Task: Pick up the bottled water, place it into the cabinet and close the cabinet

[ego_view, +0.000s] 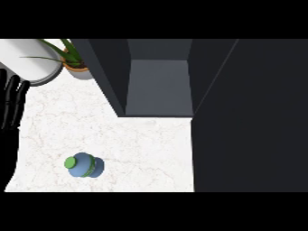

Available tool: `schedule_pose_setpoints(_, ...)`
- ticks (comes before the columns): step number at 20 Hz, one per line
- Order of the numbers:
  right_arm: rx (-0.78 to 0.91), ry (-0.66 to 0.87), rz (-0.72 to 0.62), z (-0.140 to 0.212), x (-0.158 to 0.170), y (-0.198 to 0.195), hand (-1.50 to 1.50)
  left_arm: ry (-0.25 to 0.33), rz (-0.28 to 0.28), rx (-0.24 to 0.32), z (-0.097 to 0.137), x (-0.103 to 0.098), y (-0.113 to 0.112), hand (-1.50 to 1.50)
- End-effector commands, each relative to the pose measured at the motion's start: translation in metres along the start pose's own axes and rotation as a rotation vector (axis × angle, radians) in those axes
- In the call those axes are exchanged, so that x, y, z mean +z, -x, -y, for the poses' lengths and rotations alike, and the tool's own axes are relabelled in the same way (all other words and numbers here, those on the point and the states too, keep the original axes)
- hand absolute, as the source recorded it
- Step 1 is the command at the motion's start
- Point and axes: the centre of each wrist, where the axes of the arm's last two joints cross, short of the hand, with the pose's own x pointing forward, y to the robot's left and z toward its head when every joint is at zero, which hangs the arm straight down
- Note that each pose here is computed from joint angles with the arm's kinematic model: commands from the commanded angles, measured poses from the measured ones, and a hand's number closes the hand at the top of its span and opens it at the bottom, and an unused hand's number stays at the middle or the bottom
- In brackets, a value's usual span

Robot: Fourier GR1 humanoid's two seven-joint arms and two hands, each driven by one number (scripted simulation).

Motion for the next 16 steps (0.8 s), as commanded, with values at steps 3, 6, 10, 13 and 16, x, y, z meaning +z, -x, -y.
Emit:
schedule_pose_setpoints(3, -0.044, 0.025, -0.012, -0.012, 0.020, -0.011, -1.50, -0.041, 0.014, 0.002, 0.004, 0.024, -0.020, -1.50)
schedule_pose_setpoints(6, -0.068, 0.086, 0.014, 0.002, 0.040, -0.024, -1.50, -0.057, 0.022, 0.003, -0.006, 0.052, -0.045, -1.50)
schedule_pose_setpoints(10, -0.190, -0.017, -0.251, -0.006, 0.057, -0.032, -1.50, -0.104, -0.262, 0.150, 0.008, 0.064, -0.026, -1.50)
schedule_pose_setpoints(13, -0.225, -0.011, -0.271, -0.002, 0.073, -0.044, -1.50, -0.098, -0.276, 0.168, 0.021, 0.074, -0.048, -1.50)
schedule_pose_setpoints(16, -0.210, -0.019, -0.273, -0.001, 0.083, -0.066, -1.50, -0.104, -0.276, 0.135, 0.029, 0.080, -0.049, -1.50)
